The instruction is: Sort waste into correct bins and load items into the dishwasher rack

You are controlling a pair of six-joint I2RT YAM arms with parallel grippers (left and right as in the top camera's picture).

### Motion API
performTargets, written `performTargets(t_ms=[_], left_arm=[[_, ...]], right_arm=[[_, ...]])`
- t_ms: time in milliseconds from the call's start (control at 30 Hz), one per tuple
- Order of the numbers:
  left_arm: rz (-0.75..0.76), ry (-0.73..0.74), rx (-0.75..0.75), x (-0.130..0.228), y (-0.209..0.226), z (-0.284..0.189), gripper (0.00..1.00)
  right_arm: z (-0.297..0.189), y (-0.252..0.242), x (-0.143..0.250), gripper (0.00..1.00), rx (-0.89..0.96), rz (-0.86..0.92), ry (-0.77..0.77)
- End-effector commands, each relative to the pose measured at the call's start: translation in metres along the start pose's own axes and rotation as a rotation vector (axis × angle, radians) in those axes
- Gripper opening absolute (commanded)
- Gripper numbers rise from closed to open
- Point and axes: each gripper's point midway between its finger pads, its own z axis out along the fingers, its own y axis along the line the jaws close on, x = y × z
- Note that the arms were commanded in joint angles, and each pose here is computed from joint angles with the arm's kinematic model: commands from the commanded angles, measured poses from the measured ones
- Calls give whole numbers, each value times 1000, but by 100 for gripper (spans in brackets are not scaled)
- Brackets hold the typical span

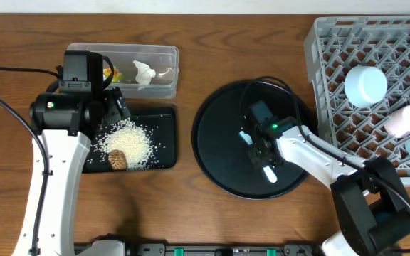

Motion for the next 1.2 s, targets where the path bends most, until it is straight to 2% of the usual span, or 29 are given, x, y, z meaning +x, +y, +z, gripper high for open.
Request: performTargets(t_ms=[0,333,667,967,1167], left_arm=[[15,1,-13,0,2,1,98],[16,1,-12,0,2,1,98],[16,1,-12,0,2,1,98],[16,1,-12,0,2,1,98],[15,1,-13,0,2,1,98]], right_arm=[[6,-6,4,1,38,-4,27],[-20,-5,-10,1,39,5,40],[-80,-12,-49,1,42,34,-12],[-128,-103,-92,1,97,202,-163],[-151,-180,-97,1,161,306,-251]])
